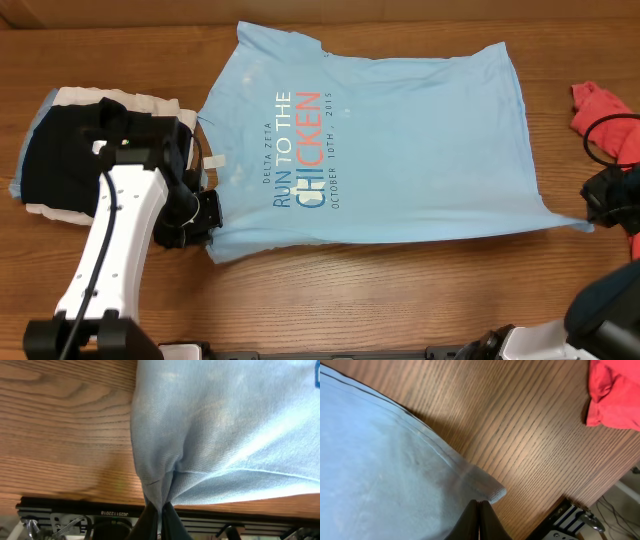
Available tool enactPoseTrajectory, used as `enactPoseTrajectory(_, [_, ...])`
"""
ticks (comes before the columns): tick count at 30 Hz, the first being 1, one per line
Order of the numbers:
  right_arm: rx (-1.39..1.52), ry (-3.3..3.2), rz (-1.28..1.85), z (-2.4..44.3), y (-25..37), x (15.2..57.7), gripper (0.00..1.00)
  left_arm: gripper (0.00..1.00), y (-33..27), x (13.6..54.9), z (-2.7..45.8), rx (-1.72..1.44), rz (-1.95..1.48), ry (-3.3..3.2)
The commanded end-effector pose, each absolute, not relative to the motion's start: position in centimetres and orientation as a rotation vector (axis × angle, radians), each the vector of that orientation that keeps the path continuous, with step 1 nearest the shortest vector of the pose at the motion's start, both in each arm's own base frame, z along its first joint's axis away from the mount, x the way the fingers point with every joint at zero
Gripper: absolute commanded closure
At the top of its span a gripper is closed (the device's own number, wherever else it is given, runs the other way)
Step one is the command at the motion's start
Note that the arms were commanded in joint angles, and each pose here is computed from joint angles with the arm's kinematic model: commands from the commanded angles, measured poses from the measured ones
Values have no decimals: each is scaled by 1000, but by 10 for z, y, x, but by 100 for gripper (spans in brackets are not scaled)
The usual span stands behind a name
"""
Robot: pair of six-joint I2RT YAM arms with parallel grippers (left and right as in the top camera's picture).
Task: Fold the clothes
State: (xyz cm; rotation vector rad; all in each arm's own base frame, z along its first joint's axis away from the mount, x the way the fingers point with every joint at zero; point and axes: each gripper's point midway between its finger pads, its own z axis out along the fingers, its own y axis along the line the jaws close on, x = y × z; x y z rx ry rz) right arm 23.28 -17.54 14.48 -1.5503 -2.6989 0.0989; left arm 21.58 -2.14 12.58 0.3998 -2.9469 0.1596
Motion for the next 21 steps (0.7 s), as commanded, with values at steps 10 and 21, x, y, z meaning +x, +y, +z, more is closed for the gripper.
enactPoseTrajectory(10, [-1608,-2814,94,168,-176,242,96,96,-9,222,163,735,133,-3146])
enactPoseTrajectory(21, [-1383,-3147,68,177,-153,311,96,96,-28,306,159,769,427,-3317])
